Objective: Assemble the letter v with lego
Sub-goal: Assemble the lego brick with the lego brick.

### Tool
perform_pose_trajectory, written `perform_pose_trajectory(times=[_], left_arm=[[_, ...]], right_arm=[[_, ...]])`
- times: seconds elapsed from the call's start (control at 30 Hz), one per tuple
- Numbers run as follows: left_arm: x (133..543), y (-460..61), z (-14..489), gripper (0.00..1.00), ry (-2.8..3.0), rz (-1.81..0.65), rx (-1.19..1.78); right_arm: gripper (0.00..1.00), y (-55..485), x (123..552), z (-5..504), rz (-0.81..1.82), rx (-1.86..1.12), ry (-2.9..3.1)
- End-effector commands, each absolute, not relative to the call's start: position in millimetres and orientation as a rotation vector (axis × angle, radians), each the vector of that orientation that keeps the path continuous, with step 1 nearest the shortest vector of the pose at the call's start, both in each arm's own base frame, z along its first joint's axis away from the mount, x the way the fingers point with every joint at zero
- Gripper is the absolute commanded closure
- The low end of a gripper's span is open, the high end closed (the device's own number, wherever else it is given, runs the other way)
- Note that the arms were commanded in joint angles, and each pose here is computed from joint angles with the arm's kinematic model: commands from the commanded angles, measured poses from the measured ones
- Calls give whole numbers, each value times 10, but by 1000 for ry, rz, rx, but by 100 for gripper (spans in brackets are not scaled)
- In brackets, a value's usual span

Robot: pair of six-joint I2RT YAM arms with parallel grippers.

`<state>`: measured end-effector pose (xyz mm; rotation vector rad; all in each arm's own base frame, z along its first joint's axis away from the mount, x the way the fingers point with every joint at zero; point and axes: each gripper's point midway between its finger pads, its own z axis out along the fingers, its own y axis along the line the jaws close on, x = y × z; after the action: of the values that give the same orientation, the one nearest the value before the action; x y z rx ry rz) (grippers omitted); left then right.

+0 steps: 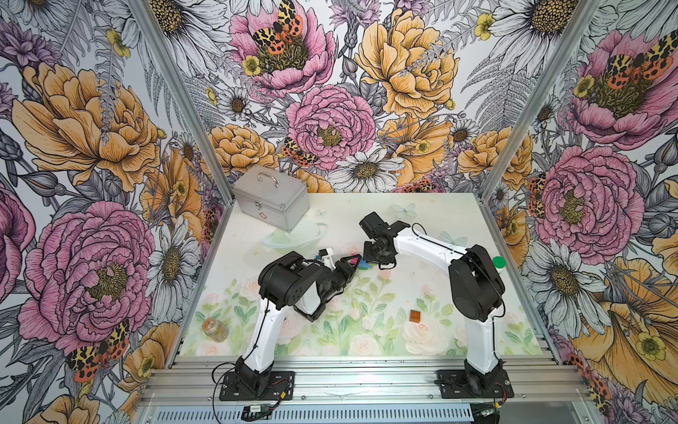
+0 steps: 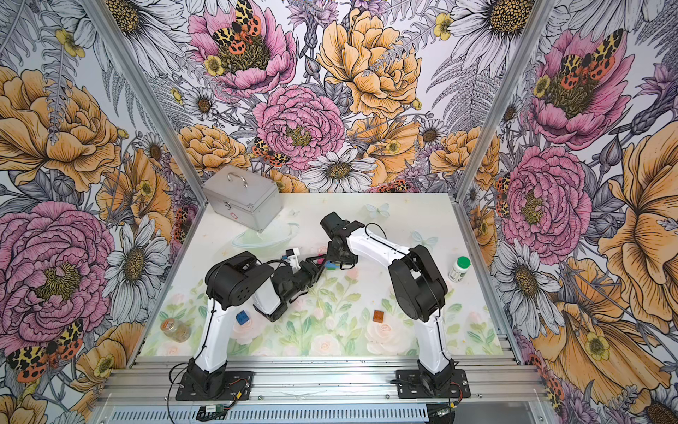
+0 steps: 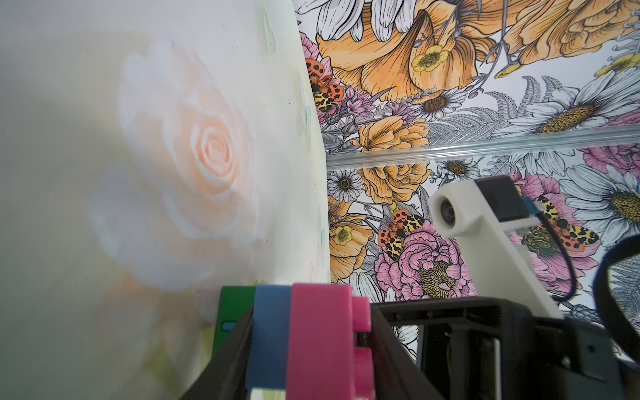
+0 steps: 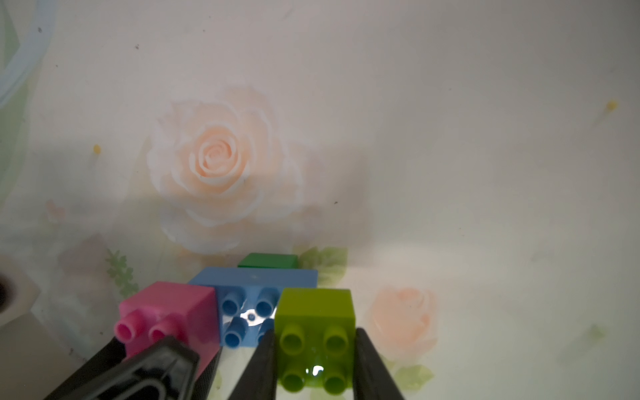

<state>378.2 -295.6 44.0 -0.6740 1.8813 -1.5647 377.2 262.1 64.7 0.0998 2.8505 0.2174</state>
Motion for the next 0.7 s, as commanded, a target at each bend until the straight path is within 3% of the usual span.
perform_pose_trajectory(times=[0.0,0.67], left_arm=[[3585,-2850,-208,70,2092,-1431,-720],[3255,-2670,-600,63,2221,-1354,-784]], right_arm=[[100,2688,3530,113,215,77,2985],[98,2716,3621,202,198,94,2981]])
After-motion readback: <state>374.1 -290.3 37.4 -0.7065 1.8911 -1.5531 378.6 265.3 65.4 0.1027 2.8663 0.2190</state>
